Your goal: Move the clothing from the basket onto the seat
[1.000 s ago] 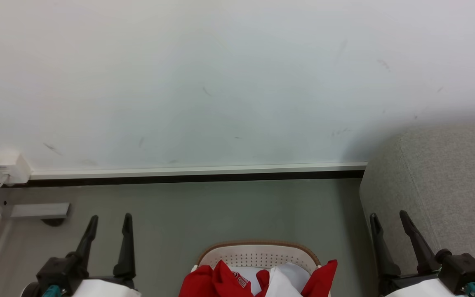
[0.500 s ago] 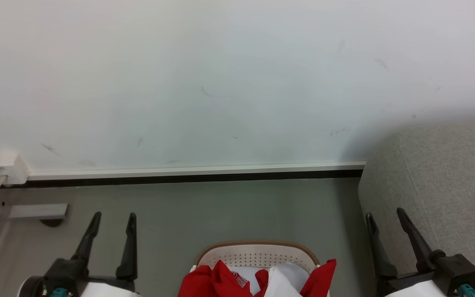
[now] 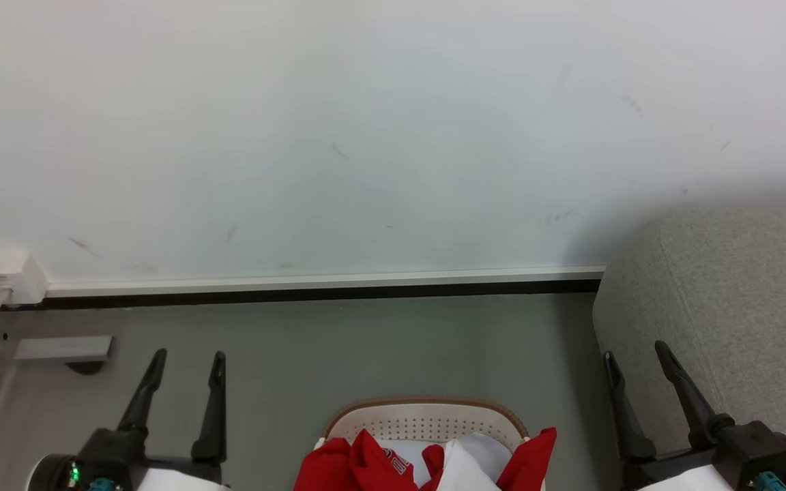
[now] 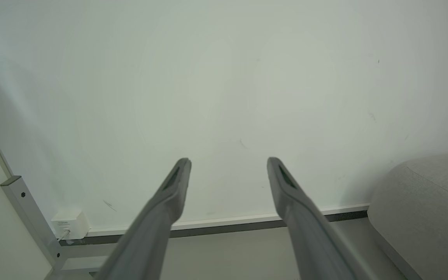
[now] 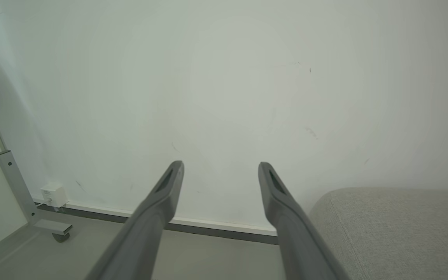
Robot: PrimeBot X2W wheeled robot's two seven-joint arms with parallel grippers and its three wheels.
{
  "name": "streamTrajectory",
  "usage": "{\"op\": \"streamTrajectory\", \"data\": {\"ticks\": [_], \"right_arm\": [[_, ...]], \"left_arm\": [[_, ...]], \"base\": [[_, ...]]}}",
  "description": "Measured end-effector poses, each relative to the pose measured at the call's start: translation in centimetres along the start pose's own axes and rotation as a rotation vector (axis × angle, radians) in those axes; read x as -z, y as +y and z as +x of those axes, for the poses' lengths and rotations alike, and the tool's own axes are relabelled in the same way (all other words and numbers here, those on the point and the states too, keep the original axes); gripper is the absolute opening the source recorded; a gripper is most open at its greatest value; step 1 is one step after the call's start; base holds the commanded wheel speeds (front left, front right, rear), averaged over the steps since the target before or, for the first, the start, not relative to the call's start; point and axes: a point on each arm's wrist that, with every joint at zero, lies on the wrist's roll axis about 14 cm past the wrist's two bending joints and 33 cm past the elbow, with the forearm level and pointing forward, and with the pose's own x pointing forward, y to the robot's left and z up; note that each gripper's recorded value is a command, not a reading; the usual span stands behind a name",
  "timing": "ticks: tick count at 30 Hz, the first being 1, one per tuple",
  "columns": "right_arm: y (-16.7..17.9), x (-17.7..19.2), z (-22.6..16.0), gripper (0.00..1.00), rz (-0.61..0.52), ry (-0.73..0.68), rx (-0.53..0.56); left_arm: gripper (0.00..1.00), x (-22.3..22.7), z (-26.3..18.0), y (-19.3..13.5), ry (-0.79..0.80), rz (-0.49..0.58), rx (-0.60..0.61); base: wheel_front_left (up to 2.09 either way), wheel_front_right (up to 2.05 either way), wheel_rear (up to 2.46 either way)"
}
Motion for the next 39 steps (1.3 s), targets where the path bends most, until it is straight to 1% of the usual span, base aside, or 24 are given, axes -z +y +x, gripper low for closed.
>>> {"op": "streamTrajectory", "data": {"ticks": [18,30,39], "right_arm": [[-0.5,0.2,-0.1,1.00,0.011,0.005,0.018],[-3.3,0.2,0.0,1.00,-0.007,0.003,0.092],[-5.5,0.8,1.1,1.00,-0.030,0.014,0.142]], "left_arm": [[1.00,0.9,0.3,-0.2,0.025,-0.023,0.014],[1.00,2.7,2.2,-2.1,0.060,-0.070,0.077],[1.00,5.8,4.9,-4.3,0.119,-0.082,0.170]], "base": [[0.00,0.00,0.00],[0.00,0.00,0.00],[0.00,0.00,0.00]]}}
